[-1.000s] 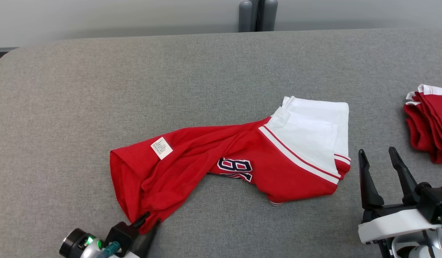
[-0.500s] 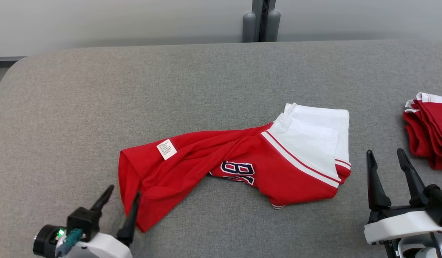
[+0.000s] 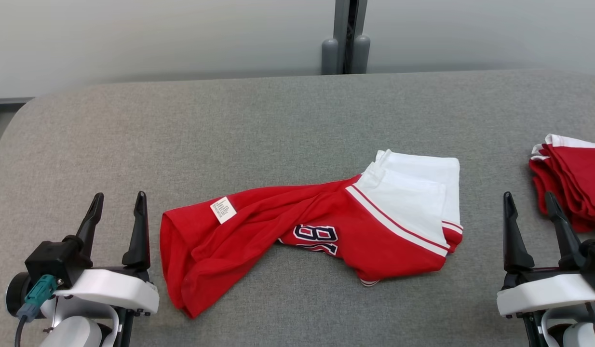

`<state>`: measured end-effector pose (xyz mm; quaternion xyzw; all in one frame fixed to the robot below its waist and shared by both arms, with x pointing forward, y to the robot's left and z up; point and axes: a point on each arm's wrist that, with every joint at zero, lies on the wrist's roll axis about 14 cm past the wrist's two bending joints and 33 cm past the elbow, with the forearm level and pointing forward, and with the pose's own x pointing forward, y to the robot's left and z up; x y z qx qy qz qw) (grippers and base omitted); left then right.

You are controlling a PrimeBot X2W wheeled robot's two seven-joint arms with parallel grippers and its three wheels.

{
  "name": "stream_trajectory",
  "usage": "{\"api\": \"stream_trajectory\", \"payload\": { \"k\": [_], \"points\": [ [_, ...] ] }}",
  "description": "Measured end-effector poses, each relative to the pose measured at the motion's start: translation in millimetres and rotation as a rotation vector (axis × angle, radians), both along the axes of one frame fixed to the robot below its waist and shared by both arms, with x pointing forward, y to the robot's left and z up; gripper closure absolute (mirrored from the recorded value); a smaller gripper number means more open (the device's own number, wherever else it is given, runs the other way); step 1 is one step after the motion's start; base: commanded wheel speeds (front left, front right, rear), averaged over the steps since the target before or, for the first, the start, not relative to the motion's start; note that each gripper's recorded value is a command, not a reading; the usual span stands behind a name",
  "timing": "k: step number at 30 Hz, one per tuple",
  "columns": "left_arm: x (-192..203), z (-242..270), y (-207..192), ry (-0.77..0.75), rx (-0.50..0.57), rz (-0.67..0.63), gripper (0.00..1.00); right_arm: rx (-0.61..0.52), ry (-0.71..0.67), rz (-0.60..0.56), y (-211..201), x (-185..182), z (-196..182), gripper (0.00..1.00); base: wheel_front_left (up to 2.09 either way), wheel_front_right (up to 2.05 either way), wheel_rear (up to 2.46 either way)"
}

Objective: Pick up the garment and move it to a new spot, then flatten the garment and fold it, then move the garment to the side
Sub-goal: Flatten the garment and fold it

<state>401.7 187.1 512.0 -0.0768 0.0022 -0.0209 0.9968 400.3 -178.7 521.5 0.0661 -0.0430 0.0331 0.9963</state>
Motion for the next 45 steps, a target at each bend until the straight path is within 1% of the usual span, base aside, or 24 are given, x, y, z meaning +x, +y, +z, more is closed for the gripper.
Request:
{"api": "stream_trajectory", "payload": {
  "k": [3, 9, 17, 21, 40, 43, 45],
  "points": [
    [-2, 4, 1, -0.008, -0.009, 0.019, 0.00, 0.001, 0.003, -0.008, -3, -4, 0, 0.00, 0.00, 0.00, 0.00],
    [-22, -4, 0, 0.018, 0.002, 0.036, 0.00, 0.002, 0.011, -0.017, -6, -15, -2, 0.00, 0.00, 0.00, 0.00],
    [-52, -17, 1, 0.074, 0.029, 0.044, 0.00, 0.005, 0.033, 0.010, 3, -32, -4, 0.00, 0.00, 0.00, 0.00],
    [-61, -17, 4, 0.081, 0.028, 0.057, 0.00, 0.005, 0.038, 0.027, 8, -37, -3, 0.00, 0.00, 0.00, 0.00],
    [-65, -23, 3, 0.118, 0.038, 0.042, 0.00, 0.006, 0.046, 0.049, 15, -34, -3, 0.00, 0.00, 0.00, 0.00],
    [-63, -25, -4, 0.139, 0.034, 0.010, 0.00, 0.008, 0.059, 0.053, 16, -32, -6, 0.00, 0.00, 0.00, 0.00],
    [-65, -34, -13, 0.191, 0.015, -0.028, 0.00, 0.024, 0.082, 0.061, 19, -30, -11, 0.00, 0.00, 0.00, 0.00]
  ]
}}
